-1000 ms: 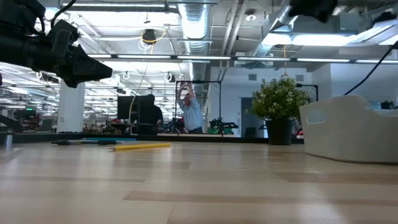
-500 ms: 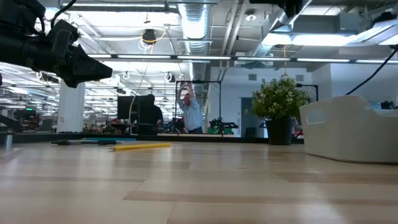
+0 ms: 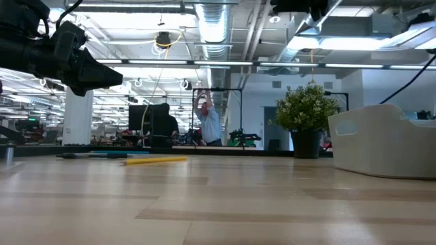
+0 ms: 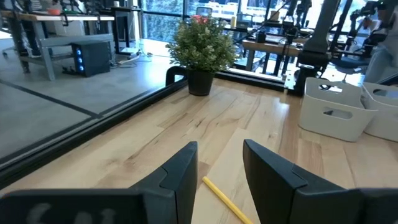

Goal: Sort pens & pencils
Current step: Put the yellow pencil into the bottom gray bin

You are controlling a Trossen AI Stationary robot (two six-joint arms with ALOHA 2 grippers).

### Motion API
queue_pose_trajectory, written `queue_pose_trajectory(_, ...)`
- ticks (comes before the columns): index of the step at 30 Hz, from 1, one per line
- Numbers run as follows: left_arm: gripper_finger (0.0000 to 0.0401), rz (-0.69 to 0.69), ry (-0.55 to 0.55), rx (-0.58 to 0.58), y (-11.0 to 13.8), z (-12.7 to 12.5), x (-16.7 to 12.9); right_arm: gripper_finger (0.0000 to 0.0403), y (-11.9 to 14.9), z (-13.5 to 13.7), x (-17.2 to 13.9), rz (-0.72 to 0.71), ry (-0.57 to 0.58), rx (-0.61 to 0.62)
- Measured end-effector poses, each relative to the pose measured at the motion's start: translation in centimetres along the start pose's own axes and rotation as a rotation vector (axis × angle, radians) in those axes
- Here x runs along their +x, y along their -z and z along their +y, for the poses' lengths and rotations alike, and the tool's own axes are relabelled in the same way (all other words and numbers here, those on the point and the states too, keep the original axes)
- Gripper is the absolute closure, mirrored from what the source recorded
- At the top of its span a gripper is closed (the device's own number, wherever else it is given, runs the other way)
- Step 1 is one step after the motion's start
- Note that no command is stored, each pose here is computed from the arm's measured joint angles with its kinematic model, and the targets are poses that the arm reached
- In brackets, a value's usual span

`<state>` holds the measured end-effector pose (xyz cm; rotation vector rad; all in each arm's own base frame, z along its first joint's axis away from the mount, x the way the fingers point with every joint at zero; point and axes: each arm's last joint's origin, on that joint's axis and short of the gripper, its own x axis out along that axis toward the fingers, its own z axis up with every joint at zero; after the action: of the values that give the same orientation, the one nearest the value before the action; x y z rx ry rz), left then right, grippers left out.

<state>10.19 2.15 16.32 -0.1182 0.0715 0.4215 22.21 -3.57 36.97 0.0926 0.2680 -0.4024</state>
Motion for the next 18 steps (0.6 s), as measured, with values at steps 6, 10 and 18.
queue_pose_trajectory(6, 0.0282, 0.0, 0.0, 0.0, 0.0, 0.0, 0.0, 0.0268, -0.1, -1.3, 0.3, 0.001, 0.056, -0.11)
queue_pose_trajectory(10, 0.0282, -0.002, -0.014, 0.0, 0.0, 0.0, 0.0, 0.027, -0.1, -1.6, 0.3, 0.007, 0.072, -0.163)
queue_pose_trajectory(18, 0.0282, -0.002, -0.012, -0.025, 0.0, 0.0, 0.0, 0.0269, -0.2, -2.7, 0.5, 0.011, 0.118, -0.169)
